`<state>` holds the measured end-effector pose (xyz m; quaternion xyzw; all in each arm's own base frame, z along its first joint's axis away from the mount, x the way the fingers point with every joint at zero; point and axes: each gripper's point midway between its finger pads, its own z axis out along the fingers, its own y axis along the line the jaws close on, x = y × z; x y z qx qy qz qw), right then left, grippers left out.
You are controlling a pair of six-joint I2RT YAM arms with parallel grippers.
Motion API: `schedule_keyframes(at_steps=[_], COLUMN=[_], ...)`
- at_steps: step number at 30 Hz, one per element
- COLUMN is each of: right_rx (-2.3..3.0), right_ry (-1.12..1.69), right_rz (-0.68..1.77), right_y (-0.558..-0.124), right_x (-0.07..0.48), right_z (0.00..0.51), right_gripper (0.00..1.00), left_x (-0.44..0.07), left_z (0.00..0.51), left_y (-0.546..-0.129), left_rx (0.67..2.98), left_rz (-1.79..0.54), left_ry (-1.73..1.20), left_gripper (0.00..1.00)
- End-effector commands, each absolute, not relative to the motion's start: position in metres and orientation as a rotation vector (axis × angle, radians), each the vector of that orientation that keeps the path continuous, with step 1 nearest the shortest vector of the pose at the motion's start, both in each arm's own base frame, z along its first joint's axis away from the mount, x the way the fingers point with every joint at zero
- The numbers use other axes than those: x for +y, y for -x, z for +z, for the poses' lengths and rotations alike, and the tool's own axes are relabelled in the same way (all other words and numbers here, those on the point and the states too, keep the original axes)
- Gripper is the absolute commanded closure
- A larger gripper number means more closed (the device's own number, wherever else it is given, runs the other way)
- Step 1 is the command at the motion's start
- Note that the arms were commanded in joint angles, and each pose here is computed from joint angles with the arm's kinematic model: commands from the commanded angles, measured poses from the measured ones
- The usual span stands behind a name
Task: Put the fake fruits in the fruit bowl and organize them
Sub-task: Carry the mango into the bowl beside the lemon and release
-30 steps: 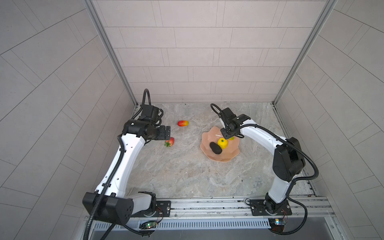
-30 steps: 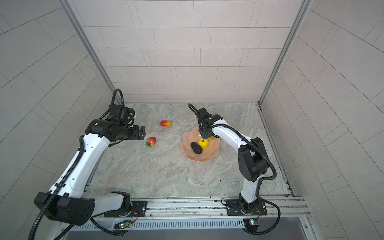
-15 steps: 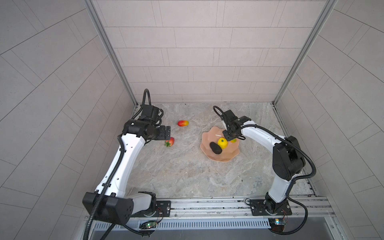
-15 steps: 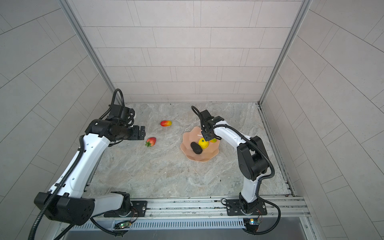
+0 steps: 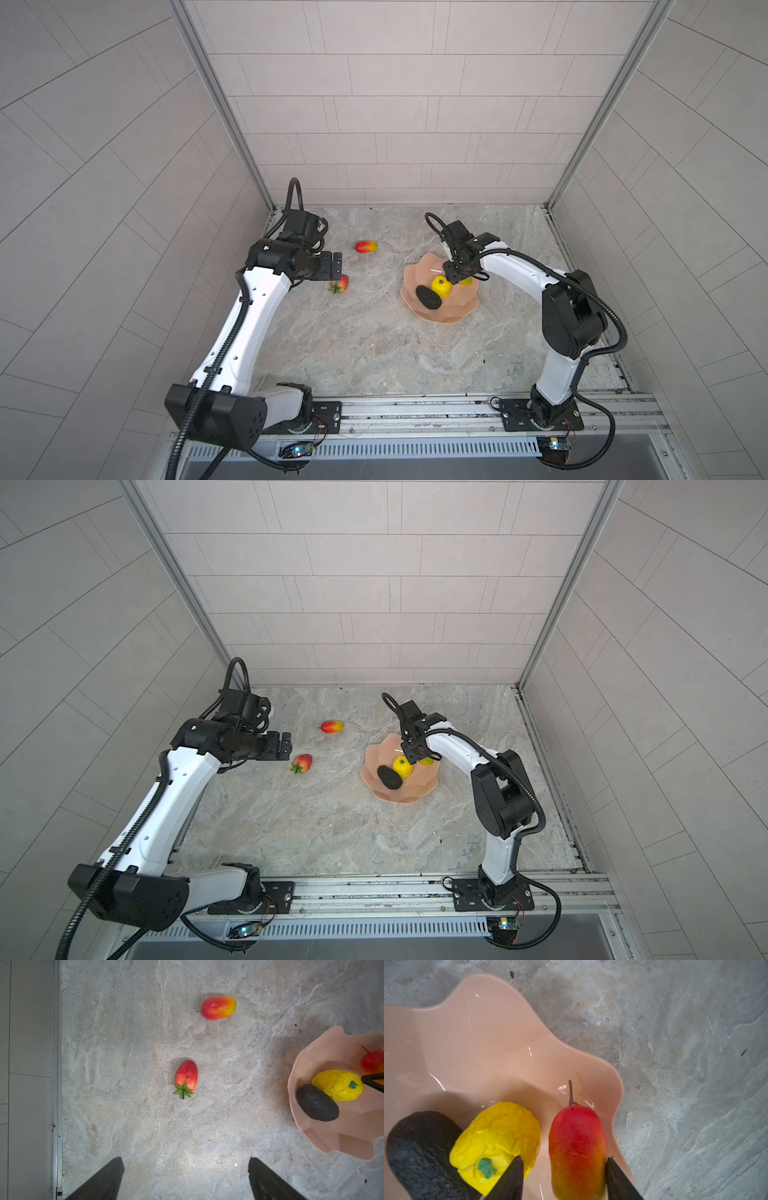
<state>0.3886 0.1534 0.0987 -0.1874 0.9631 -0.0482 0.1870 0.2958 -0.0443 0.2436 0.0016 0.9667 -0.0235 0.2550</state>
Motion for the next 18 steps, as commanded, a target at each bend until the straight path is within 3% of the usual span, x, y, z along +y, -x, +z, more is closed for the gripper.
schedule_keyframes(at_steps=[1,7,18], right_rx=[2.712,2.708,2.721], right_ry=[0.540,0.549,0.573], right_rz=[-0.133,-0.136,-0.092], right_y=[-0.3842,-0.3829,-0.3800], right_x=[0.1537,0.1536,0.1631], right_z=[0.1057,0.1093,0.1040], right_gripper=[0.37,0.30,0.33], left_x=[-0.0445,-0.0453,-0.0458], left_z=[0.2448,0.2438,0.2428], left_y=[-0.2890,-0.2886,-0.2876], left_rx=[2.629,2.631,2.631], left_rz=[-0.066,-0.070,-0.073], left_ry=[-0.005,-0.005,-0.008], left_gripper=[0.00,0.00,0.00])
